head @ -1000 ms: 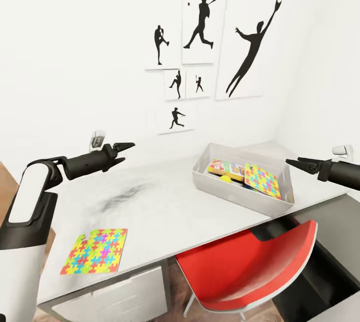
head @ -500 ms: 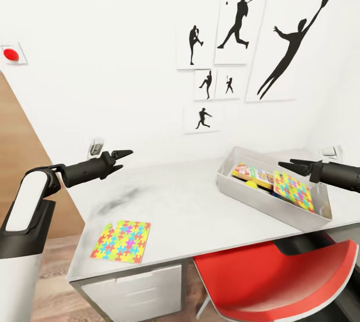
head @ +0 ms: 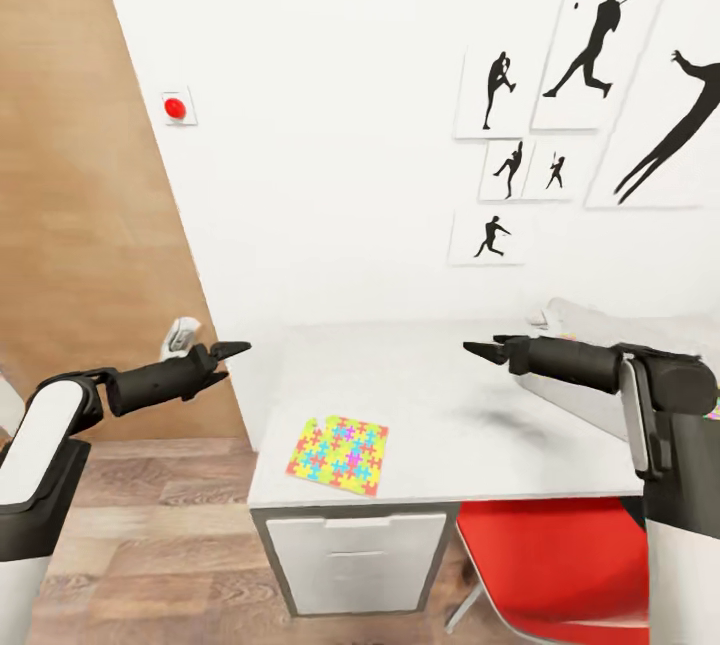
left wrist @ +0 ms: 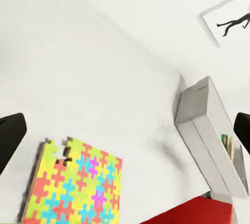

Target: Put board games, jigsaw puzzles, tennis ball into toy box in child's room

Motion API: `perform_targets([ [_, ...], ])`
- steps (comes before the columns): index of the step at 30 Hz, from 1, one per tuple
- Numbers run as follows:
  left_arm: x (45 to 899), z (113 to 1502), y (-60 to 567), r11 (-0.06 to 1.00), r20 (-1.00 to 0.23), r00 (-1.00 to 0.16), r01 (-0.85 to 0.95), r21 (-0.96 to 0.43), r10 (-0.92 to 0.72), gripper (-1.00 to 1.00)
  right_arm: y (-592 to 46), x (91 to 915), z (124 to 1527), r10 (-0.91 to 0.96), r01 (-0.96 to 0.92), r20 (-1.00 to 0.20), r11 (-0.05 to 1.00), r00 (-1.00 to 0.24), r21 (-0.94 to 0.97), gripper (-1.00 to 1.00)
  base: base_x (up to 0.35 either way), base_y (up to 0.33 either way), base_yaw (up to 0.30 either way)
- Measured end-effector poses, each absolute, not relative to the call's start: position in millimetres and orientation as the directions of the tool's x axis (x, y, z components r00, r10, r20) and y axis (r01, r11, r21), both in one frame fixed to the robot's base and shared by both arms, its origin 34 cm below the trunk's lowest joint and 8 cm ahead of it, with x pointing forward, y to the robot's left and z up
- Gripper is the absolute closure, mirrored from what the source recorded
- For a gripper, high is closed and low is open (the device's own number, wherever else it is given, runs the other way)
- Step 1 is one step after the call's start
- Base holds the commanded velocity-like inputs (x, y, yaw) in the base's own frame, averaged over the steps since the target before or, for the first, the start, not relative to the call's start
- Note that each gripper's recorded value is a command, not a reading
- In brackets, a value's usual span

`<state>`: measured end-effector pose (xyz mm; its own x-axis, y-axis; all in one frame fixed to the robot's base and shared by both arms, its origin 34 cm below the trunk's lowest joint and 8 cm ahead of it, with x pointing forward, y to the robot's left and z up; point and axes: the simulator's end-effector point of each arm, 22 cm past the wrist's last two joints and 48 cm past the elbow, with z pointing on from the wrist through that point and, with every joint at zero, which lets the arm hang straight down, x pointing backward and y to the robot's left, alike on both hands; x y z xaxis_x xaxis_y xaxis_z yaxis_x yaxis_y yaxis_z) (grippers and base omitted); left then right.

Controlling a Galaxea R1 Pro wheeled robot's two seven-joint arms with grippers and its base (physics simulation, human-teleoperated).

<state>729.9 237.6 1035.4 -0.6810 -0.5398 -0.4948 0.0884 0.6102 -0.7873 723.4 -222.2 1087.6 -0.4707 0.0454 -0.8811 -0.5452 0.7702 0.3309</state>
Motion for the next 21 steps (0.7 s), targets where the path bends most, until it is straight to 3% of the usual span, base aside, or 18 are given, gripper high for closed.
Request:
perform_targets([
  [7, 725.0, 997.1, 269.8, 0.622, -0.440, -0.694, -0.015, -0.783, -0.571, -1.00, -213.5, 737.3, 1080.2, 0.058, -0.508, -0.873, 0.793, -0.485, 0.335, -1.00, -0.117, 0.251, 0.293],
  [16, 710.5, 944.7, 276.0, 0.607, -0.345, -0.726, -0.124, -0.785, -0.595, -1.00, -224.3, 765.0, 1012.5, 0.127, -0.312, -0.782, 0.869, -0.610, 0.385, -1.00, -0.017, 0.038, 0.179],
  [19, 704.6, 920.6, 266.3, 0.678, -0.365, -0.761, -0.131, -0.723, -0.536, -1.00, -229.8, 770.1, 992.4, 0.143, -0.264, -0.748, 0.879, -0.648, 0.396, -1.00, -0.002, 0.005, 0.033],
  [21, 703.1, 895.6, 265.6, 0.780, -0.426, -0.779, -0.125, -0.614, -0.460, -1.00, -233.2, 775.0, 971.3, 0.164, -0.222, -0.703, 0.878, -0.692, 0.424, -1.00, -0.001, 0.002, 0.013],
])
